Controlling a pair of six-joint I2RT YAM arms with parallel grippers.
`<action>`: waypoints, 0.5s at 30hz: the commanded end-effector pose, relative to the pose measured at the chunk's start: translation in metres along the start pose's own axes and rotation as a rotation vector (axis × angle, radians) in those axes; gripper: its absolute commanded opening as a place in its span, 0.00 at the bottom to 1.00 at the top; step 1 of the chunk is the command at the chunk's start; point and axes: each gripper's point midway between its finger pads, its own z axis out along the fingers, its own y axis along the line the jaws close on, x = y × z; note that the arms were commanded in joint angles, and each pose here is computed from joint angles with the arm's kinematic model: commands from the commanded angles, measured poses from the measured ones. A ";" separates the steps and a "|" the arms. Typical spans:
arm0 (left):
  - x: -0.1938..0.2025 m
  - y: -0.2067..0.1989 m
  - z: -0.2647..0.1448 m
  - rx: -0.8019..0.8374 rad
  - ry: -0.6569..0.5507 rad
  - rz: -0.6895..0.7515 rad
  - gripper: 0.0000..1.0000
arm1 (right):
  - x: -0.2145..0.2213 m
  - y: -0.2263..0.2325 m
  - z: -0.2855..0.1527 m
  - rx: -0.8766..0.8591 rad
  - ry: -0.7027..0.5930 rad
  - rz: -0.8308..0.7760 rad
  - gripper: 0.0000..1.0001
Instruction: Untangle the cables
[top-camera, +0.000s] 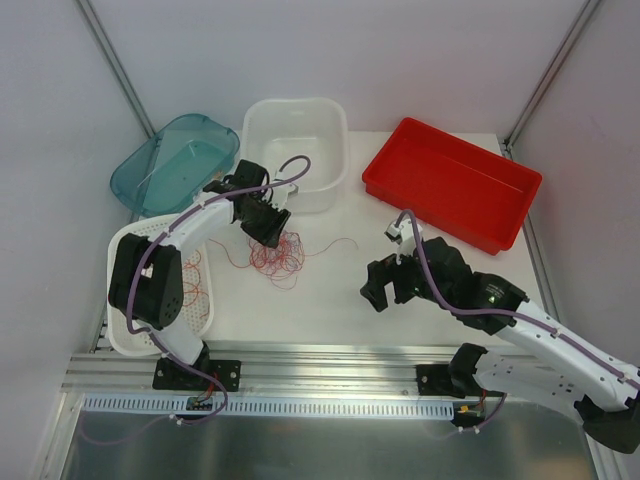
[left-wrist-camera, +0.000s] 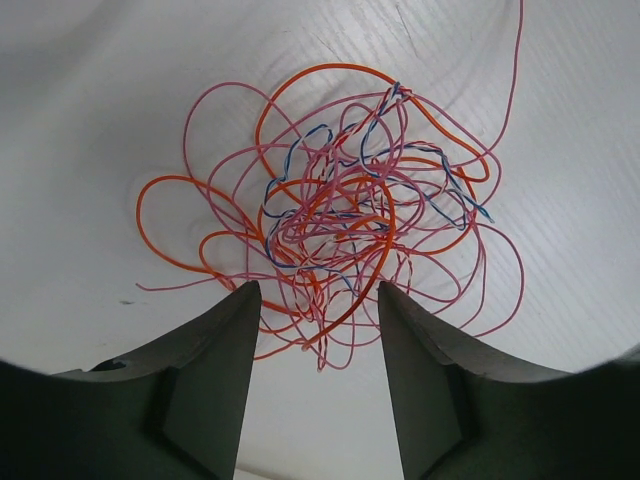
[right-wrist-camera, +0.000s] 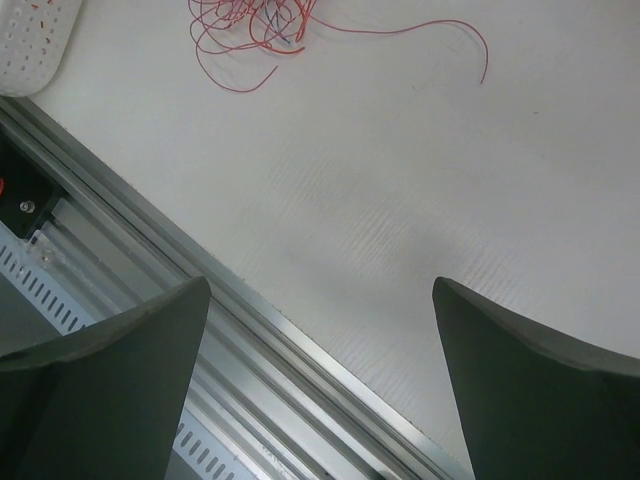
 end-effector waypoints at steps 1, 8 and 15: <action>-0.009 -0.012 0.000 0.055 -0.027 0.067 0.48 | -0.001 -0.002 -0.002 0.010 -0.012 -0.002 0.99; -0.006 -0.022 0.000 0.082 -0.030 0.078 0.09 | -0.003 0.000 -0.001 0.005 -0.016 0.005 0.99; -0.009 -0.042 -0.020 0.146 -0.087 0.087 0.00 | -0.006 0.001 -0.004 -0.002 -0.032 0.014 0.99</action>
